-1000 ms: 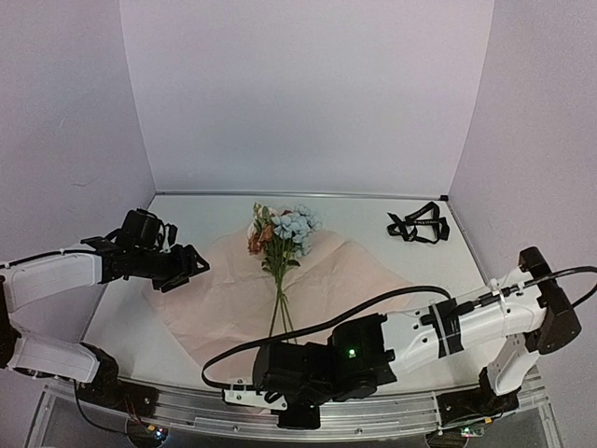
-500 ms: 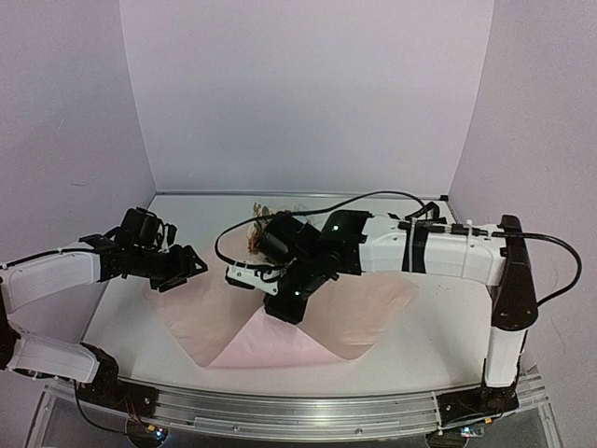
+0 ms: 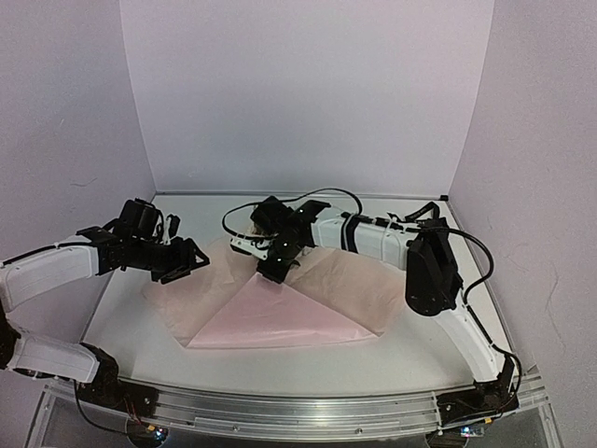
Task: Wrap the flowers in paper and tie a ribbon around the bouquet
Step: Fold the bottom corner of the flattened wrapping paper at the center of the board.
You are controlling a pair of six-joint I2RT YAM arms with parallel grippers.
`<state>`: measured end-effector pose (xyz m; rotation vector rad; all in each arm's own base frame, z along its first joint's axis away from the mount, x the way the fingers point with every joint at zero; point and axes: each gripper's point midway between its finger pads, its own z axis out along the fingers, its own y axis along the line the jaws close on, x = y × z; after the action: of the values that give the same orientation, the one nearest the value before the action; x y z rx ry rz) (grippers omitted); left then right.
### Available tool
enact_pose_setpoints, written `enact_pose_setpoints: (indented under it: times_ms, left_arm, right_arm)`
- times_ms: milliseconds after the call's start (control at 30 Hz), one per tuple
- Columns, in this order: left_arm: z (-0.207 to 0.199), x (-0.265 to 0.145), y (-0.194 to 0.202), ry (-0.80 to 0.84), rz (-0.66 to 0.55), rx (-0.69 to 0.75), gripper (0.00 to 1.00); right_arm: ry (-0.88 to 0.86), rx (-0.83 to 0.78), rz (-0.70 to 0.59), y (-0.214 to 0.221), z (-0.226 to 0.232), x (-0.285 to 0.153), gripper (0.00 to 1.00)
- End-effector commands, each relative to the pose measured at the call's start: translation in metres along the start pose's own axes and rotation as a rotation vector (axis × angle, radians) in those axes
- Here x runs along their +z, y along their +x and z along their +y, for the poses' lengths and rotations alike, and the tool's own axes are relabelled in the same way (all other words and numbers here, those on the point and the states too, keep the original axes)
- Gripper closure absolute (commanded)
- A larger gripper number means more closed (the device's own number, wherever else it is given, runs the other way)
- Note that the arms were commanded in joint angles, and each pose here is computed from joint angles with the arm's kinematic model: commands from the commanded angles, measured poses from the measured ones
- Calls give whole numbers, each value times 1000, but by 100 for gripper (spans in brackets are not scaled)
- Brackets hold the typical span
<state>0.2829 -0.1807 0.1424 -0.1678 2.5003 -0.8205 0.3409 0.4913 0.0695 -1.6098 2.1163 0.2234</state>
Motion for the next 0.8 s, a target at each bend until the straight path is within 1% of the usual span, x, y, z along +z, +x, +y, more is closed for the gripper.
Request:
enact_pose_setpoints:
  times_ms: [0, 133, 267, 400, 600, 767]
  left_arm:
    - [-20, -1, -2, 83, 15, 32, 35]
    - [-35, 8, 15, 135, 73, 59, 36]
    - [-51, 23, 35, 146, 143, 112, 37]
    - [-60, 40, 58, 160, 216, 120, 41]
    - [-56, 54, 73, 147, 272, 107, 45]
    - [-49, 62, 83, 132, 310, 97, 51]
  right_arm:
    - [118, -11, -48, -12, -38, -2, 100]
    - [147, 10, -45, -6, -51, -2, 100]
    - [156, 5, -27, 2, -53, 3, 100]
    - [204, 11, -2, 10, -61, 3, 100]
    - [244, 9, 35, 23, -67, 4, 100]
    - [250, 42, 18, 21, -70, 0, 99]
